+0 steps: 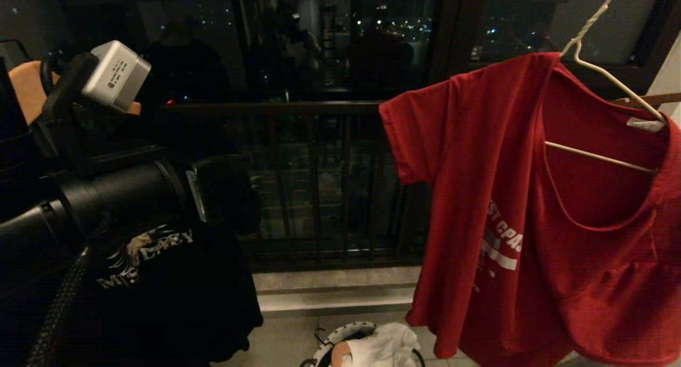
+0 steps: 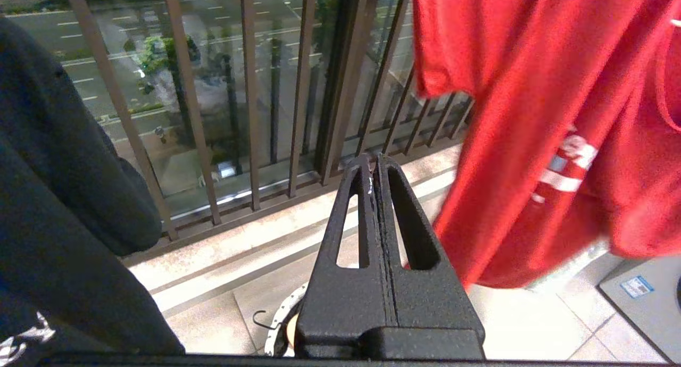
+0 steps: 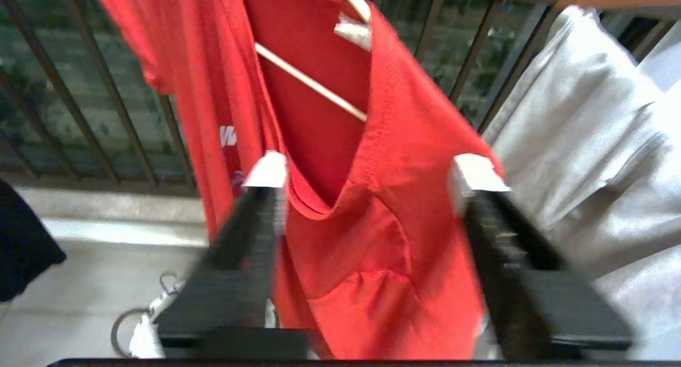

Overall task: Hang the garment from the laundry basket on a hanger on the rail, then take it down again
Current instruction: Take the clothes off the clothes rack

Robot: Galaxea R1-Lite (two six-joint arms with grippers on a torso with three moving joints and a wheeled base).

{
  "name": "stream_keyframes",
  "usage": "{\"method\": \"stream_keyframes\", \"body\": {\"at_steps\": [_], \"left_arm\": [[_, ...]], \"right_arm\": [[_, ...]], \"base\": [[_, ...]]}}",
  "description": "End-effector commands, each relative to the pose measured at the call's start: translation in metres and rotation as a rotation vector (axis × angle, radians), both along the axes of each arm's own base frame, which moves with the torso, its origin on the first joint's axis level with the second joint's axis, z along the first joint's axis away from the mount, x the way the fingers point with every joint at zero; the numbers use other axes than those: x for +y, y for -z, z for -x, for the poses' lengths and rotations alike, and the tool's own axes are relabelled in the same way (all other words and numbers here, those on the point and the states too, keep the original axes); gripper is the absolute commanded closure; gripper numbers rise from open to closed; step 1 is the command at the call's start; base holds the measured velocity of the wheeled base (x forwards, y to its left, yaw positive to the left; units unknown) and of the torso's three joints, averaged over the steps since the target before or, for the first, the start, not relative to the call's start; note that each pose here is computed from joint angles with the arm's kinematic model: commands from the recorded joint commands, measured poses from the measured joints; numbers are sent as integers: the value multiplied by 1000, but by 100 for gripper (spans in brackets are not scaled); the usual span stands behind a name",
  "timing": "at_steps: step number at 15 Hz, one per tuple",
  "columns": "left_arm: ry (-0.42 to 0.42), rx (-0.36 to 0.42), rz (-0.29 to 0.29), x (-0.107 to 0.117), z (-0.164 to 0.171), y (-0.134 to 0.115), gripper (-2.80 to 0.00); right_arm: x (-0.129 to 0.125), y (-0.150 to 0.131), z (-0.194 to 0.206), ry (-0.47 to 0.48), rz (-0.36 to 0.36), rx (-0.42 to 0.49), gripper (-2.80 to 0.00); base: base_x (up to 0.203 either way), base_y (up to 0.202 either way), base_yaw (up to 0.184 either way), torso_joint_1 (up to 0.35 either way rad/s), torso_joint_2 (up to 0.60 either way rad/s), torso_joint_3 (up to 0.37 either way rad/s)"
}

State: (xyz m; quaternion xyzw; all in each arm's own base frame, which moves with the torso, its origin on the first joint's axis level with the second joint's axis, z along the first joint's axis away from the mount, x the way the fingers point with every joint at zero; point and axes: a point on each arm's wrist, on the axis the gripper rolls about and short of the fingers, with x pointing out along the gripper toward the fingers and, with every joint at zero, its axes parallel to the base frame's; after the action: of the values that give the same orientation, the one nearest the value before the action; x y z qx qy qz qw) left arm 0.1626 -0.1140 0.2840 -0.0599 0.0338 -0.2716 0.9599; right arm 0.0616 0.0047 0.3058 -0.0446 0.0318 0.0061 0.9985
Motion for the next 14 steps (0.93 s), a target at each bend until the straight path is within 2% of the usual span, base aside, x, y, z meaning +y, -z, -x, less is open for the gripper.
{"method": "stream_keyframes", "body": {"at_steps": [1,5,8,11,12,14], "left_arm": [[0,0,1,0,0,0,0],[-3,-5,4,1,1,-1,0],[-3,-20,15,4,5,-4,0],[-3,-26,19,5,6,-5,0],[-5,-29,23,4,5,-6,0],[-3,-38,-8,5,6,-3,0]], "right_arm": [[-1,3,10,2,-1,-17,0],[-5,12,36,56,-7,-65,0],[-12,29,82,147,-10,-99,0],[-9,64,102,301,2,-54,0],[-8,77,105,307,1,-44,0],[-6,105,108,260,0,-13,0]], "base": [[0,0,0,0,0,0],[0,0,0,0,0,0],[0,0,0,0,0,0],[0,0,0,0,0,0],[0,0,0,0,0,0],[0,0,0,0,0,0]]}}
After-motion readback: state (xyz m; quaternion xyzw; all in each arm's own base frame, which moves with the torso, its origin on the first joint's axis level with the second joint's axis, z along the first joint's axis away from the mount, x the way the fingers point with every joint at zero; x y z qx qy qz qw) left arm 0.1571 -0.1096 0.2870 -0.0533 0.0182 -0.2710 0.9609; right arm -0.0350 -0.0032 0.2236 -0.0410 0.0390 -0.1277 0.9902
